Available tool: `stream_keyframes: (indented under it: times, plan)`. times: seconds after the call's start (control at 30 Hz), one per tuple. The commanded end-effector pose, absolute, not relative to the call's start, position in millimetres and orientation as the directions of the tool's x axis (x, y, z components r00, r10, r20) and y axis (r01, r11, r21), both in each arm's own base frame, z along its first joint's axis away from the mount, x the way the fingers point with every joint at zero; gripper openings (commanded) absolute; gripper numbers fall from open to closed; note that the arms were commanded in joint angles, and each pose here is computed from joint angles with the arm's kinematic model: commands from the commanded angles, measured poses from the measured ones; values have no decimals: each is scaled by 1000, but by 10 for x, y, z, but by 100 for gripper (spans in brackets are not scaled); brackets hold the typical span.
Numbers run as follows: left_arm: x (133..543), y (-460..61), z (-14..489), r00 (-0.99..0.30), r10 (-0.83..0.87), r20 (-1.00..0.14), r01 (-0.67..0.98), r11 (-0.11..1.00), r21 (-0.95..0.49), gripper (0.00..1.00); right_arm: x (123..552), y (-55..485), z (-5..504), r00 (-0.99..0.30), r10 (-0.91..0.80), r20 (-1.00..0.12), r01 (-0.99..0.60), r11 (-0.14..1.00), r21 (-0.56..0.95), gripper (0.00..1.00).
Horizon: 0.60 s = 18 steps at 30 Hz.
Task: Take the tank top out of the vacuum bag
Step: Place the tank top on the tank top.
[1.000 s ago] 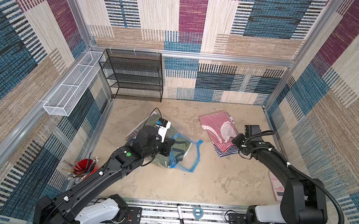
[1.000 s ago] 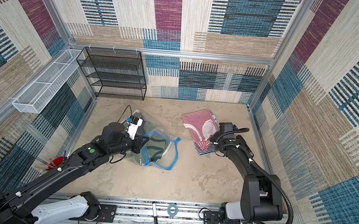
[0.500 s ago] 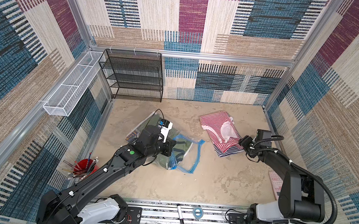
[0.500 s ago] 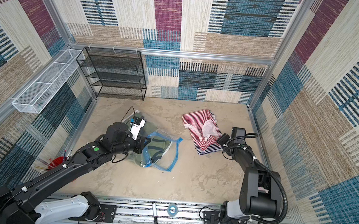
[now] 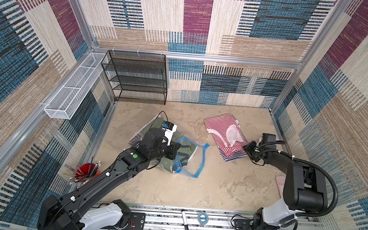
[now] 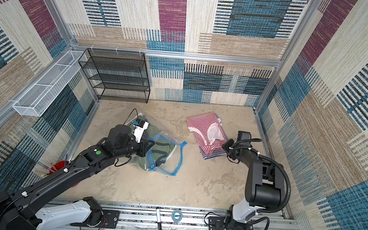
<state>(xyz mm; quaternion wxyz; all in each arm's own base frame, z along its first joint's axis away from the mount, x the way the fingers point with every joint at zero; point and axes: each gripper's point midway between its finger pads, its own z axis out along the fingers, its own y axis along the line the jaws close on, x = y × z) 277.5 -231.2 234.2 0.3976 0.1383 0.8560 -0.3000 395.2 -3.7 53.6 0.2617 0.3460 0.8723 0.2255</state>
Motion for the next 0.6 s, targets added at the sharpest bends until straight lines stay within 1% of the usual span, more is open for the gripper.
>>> stream_keyframes:
  times: [0.0, 0.03, 0.13, 0.27, 0.4, 0.47, 0.53, 0.57]
  plan:
    - [2785, -2299, 2433, -627, -14, -779, 480, 781, -400, 0, 4087, -20, 626, -619, 717, -320, 449, 657, 606, 11]
    - [2780, -2291, 2444, -623, -16, -782, 480, 782, -398, 0, 4100, -16, 660, -623, 711, -327, 440, 663, 605, 0]
    - [2768, -2268, 2462, -615, -15, -789, 482, 784, -391, 0, 4126, -78, 839, -608, 697, -381, 424, 690, 586, 0]
    - [2765, -2260, 2462, -609, -12, -793, 485, 785, -384, 0, 4101, -211, 1058, -601, 648, -469, 417, 754, 508, 0]
    - [2769, -2262, 2433, -609, -12, -793, 485, 785, -384, 0, 4069, -260, 1232, -605, 565, -561, 404, 825, 395, 0]
    - [2769, -2266, 2425, -610, -10, -792, 486, 785, -384, 0, 4023, -285, 1265, -609, 529, -591, 427, 846, 318, 1]
    - [2768, -2269, 2418, -611, -7, -791, 488, 784, -384, 0, 3969, -352, 1313, -598, 498, -628, 465, 854, 234, 21]
    - [2767, -2273, 2425, -610, -7, -792, 489, 783, -384, 0, 3939, -368, 1328, -599, 482, -639, 479, 856, 197, 34]
